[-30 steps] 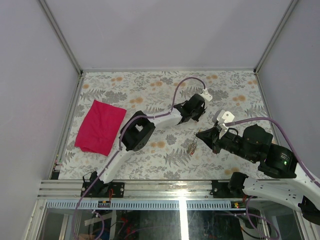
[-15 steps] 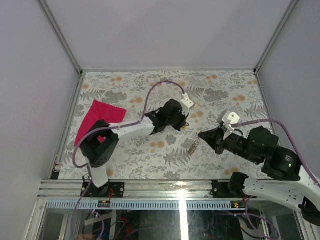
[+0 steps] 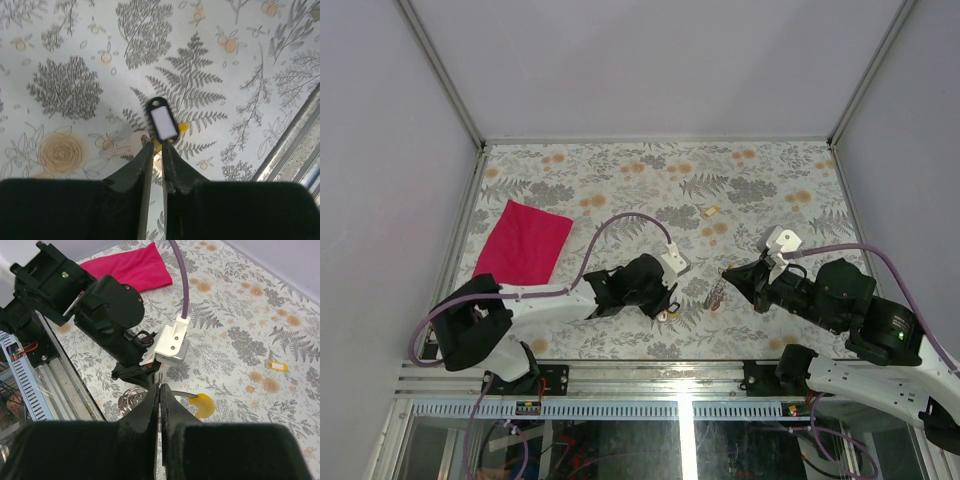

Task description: Put the keys on the keyring

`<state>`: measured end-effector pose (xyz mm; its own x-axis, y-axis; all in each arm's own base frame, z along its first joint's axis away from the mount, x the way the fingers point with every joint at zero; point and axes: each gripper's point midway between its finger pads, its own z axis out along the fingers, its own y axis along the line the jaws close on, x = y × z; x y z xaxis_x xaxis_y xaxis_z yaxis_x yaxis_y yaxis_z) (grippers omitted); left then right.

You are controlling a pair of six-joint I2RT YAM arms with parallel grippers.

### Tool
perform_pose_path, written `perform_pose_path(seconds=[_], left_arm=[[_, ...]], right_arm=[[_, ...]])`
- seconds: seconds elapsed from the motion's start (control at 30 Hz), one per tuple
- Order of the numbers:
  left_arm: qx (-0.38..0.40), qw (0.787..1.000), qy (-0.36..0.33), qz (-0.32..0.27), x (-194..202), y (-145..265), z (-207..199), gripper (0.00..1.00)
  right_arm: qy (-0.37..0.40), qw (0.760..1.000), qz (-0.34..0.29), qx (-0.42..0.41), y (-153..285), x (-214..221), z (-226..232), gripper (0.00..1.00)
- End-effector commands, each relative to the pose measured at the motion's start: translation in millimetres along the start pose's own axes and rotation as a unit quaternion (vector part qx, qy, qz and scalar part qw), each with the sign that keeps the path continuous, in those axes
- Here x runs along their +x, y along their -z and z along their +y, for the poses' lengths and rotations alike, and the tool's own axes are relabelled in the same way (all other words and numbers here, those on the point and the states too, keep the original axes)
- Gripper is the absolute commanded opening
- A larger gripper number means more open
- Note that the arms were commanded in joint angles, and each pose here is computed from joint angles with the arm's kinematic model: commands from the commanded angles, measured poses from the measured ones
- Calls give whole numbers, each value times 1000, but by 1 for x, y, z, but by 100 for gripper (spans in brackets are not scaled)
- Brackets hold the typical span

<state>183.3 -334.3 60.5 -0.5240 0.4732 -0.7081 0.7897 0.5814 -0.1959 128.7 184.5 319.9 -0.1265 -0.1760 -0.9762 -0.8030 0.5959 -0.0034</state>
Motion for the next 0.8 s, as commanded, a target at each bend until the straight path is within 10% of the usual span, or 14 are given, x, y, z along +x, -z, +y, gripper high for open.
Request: perform_pose_path(seconds=[0.0,0.77], left_arm=[[-27,999,22,-23,-1,8,5,17],[-85,983,160,-30,17,18,1,29]], right_arm=[[-15,1000,-16,3,-2,-7,1,0],[-40,999,4,4,2,11,2,0]])
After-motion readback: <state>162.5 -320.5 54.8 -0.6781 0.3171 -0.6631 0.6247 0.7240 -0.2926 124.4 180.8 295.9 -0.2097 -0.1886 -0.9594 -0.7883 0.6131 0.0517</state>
